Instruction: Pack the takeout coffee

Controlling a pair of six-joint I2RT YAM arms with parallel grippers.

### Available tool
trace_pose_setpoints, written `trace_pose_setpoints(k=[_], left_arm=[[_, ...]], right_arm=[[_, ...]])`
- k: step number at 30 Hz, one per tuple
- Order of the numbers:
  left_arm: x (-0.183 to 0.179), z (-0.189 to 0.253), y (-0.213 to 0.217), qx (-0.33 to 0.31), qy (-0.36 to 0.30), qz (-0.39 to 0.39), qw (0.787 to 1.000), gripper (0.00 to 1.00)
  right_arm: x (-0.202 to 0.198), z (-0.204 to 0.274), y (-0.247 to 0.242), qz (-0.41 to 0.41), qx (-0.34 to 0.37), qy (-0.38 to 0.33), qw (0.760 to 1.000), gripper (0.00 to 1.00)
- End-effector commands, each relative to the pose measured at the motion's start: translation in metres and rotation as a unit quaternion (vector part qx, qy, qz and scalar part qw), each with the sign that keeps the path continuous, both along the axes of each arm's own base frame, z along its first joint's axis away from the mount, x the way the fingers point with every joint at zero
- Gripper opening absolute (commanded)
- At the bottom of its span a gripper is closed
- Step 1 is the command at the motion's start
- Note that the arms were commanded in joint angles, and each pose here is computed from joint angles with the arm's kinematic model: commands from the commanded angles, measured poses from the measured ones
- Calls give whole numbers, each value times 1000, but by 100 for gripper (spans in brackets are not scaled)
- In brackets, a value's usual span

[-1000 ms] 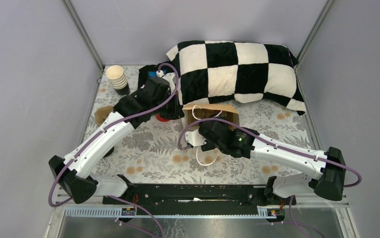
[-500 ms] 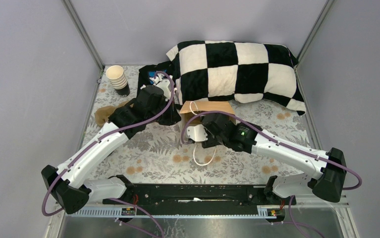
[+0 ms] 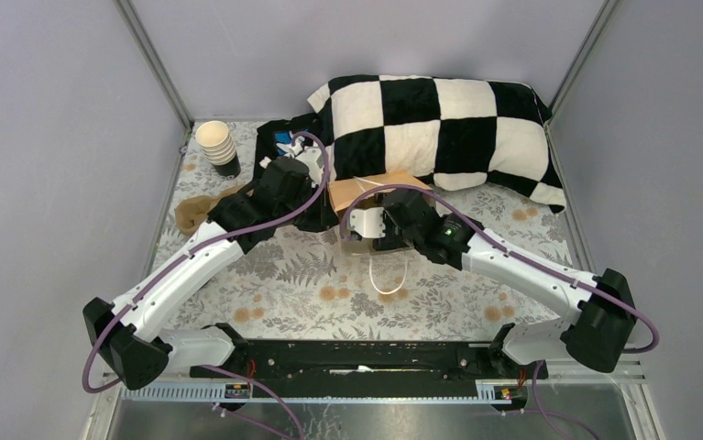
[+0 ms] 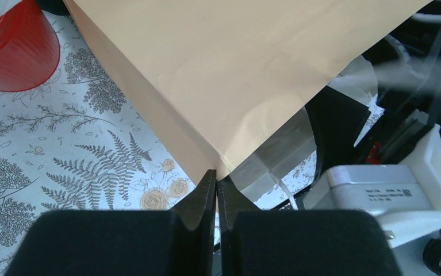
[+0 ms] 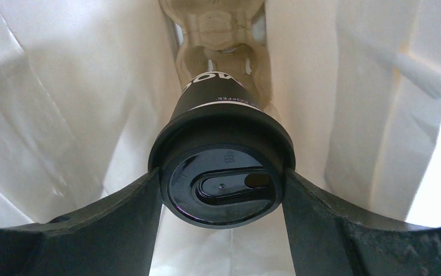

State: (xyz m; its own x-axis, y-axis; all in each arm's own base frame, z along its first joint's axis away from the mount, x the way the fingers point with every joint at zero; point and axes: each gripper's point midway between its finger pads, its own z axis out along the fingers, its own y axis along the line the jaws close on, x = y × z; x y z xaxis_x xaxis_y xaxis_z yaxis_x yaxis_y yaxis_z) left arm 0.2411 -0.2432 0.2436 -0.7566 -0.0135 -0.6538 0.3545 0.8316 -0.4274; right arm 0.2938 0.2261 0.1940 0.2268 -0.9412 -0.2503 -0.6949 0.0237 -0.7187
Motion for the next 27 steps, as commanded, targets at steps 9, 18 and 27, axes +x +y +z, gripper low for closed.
trace_pose_setpoints(k=[9,18,27], left_arm=[[14,26,-13,-11,-17,-18,1000,5],[-3,16,-17,-16,27,-42,999,5],[-15,23,-20,-28,52,-55,997,3]], right_arm=[[10,6,19,31,43,-5,999,36],[27,-11,14,21,52,-23,998,36],[16,-11,9,14,78,13,997,34]])
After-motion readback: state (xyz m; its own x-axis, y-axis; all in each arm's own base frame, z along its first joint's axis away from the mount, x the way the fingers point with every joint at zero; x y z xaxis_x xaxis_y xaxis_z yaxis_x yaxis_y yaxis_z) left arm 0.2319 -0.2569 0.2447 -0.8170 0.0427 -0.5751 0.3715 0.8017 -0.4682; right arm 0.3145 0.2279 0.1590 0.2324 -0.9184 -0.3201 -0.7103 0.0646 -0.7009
